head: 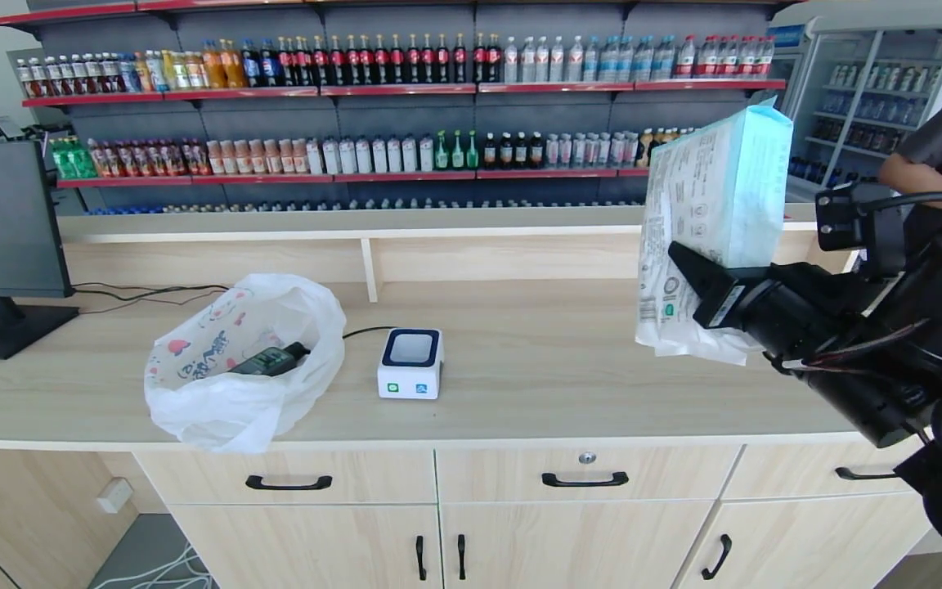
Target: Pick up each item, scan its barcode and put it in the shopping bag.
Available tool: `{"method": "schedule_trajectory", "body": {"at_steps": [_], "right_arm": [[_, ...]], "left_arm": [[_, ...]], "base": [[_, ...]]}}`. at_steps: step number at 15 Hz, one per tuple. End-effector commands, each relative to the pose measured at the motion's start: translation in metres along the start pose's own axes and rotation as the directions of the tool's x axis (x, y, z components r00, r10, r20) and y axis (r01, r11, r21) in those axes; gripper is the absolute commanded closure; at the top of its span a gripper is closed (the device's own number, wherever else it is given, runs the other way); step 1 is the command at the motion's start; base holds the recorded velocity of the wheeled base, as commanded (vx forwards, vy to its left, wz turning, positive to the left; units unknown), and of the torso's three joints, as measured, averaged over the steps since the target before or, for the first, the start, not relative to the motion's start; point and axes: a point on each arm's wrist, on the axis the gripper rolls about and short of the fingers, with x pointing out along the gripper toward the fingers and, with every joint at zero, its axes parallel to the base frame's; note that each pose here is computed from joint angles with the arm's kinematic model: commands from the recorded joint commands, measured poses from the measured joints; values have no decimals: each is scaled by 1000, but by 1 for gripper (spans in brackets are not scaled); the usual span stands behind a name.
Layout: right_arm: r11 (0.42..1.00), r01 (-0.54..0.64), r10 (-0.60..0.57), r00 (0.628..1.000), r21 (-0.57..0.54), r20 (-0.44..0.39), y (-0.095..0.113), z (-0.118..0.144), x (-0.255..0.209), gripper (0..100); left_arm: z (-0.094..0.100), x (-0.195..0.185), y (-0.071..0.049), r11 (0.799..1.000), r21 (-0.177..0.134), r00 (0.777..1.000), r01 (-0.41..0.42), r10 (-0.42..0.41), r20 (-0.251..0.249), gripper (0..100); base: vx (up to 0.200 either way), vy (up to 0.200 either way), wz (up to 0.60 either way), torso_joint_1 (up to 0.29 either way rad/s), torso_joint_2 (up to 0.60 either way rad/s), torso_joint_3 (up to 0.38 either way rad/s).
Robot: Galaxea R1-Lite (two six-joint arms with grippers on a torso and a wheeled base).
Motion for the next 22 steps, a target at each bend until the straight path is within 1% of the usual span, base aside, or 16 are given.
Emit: {"method": "schedule_trajectory", "body": {"at_steps": [1,5,7,8,9,10,12,14,16,18,19,20,22], "right_arm": [[1000,-16,16,999,7,-28,4,-9,-8,100],[997,-69,70,996,22,-59,16,-18,-24,100],[993,-117,119,989,28,-88,26,-23,-43,100],[993,-118,120,988,27,-94,25,-25,-47,100],[987,-158,160,977,23,-144,22,-36,-67,100],[982,-189,191,970,27,-150,21,-37,-71,100],[979,-200,202,973,34,-115,22,-31,-66,100],[969,-240,243,969,56,-49,29,-22,-50,100],[965,-255,256,967,59,-11,32,-20,-34,100],[947,-321,321,947,25,6,38,-22,-23,100],[916,-398,399,917,42,3,48,-27,-26,100],[892,-439,442,897,107,-6,56,-32,-32,100],[858,-462,478,878,225,-23,64,-37,-41,100]], "left_arm": [[0,0,0,1000,0,1000,0,0,0,0],[0,0,0,1000,-1,1000,0,0,0,0],[0,0,0,1000,-1,1000,1,-1,0,0],[0,0,0,1000,0,1000,0,0,0,0],[0,0,0,1000,0,1000,1,-1,0,0],[0,0,0,1000,0,1000,1,-1,0,0],[0,0,0,1000,0,1000,1,-1,0,0],[0,0,0,1000,10,1000,0,0,0,0],[0,0,0,1000,10,1000,1,-1,0,0],[0,0,0,1000,8,1000,1,-1,0,0],[0,0,0,1000,8,1000,0,0,0,0],[0,0,0,1000,8,1000,0,0,0,0],[0,0,0,1000,2,1000,1,-1,0,0]], "base": [[0,0,0,0,0,0],[0,0,0,0,0,0],[0,0,0,0,0,0],[0,0,0,0,0,0],[0,0,0,0,0,0],[0,0,0,0,0,0],[0,0,0,0,0,0],[0,0,0,0,0,0],[0,0,0,0,0,0],[0,0,0,0,0,0],[0,0,0,0,0,0],[0,0,0,0,0,0],[0,0,0,0,0,0]]}}
